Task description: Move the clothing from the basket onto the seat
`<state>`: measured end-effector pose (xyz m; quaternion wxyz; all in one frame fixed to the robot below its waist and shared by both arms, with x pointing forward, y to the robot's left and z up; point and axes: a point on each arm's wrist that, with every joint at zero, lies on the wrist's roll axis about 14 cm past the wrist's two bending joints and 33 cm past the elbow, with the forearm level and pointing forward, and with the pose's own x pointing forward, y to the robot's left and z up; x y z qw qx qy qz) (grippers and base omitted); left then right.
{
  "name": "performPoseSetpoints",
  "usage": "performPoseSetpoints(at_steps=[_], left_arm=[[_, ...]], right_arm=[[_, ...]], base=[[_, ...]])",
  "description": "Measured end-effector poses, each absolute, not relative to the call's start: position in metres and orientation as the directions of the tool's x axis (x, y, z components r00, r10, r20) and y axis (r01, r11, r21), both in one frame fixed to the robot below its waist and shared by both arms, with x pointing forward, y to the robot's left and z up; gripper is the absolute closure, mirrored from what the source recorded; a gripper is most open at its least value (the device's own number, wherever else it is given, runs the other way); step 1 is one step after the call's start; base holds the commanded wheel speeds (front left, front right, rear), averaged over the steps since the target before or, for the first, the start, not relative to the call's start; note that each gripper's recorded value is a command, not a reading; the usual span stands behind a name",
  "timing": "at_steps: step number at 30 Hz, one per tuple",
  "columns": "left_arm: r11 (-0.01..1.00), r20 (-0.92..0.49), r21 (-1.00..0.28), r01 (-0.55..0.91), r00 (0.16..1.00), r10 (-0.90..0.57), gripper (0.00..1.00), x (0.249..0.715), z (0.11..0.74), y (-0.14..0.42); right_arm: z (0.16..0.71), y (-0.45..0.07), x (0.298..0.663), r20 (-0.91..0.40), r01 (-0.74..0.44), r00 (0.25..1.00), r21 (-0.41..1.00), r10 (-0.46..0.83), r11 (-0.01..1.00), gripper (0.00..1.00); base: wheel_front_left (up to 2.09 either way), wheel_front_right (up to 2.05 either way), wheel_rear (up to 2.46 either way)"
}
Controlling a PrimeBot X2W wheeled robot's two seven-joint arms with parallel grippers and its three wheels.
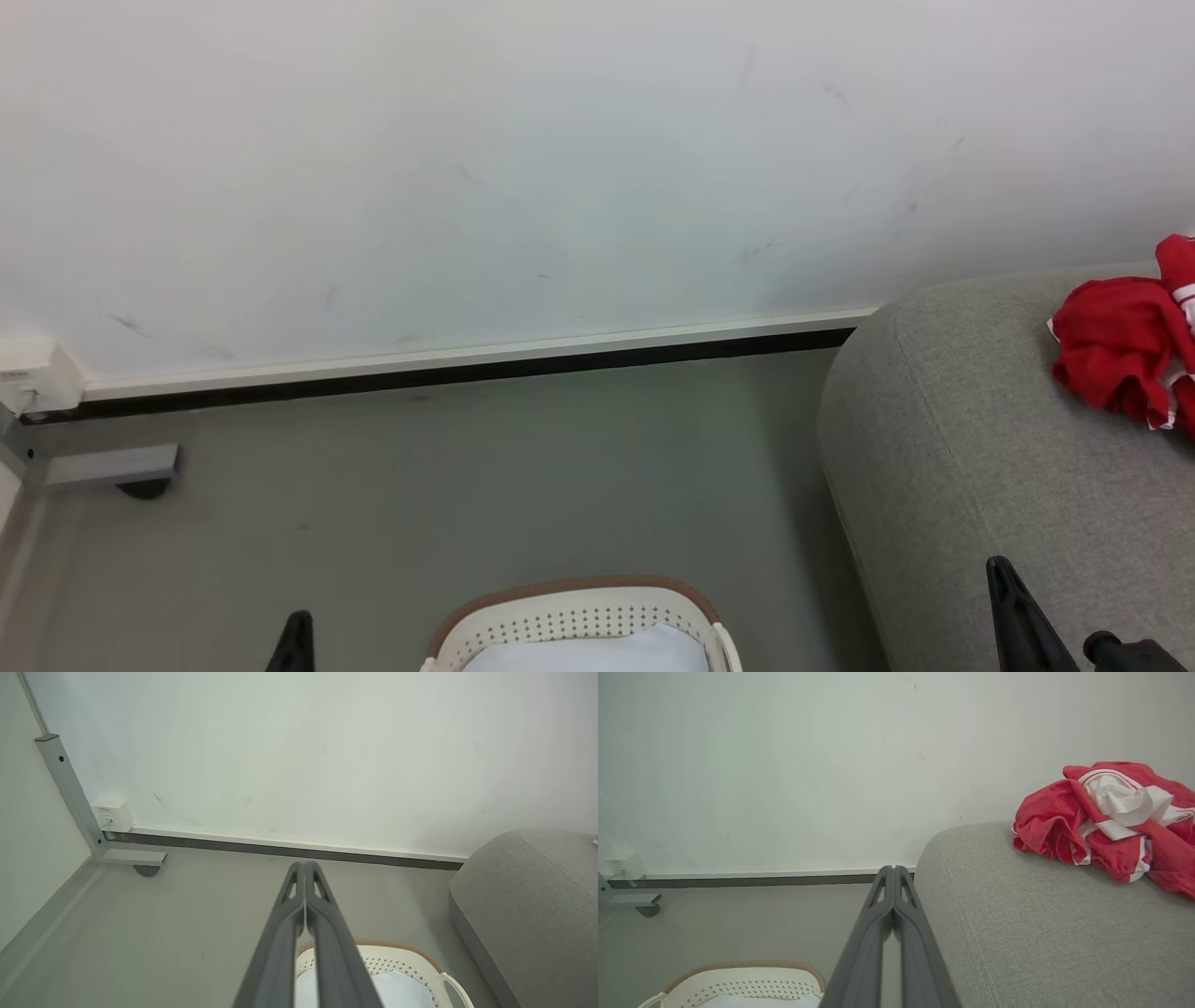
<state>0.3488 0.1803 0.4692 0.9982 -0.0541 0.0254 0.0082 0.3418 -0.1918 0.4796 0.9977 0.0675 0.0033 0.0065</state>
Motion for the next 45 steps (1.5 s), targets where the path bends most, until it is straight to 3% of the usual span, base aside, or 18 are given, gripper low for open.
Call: performPoseSetpoints(at_steps=[21,45], left_arm=[[0.876,-0.113,-0.473,-0.099,0.992,0.052,1.00,0.358,0.467,0.190],[0.659,-0.127,-0.742,-0.121,0.991,0.039,1.00,0.369,0.473,0.192]], right_arm=[[0.478,-0.205,0.349,-0.046,0.074,0.997,0.489,-0.059,0.869,1.00],[0.483,-0.209,0.361,-0.066,0.095,0.995,0.752,-0.069,0.653,1.00]], base=[[0.00,0.00,0.00],[0.00,0.00,0.00]])
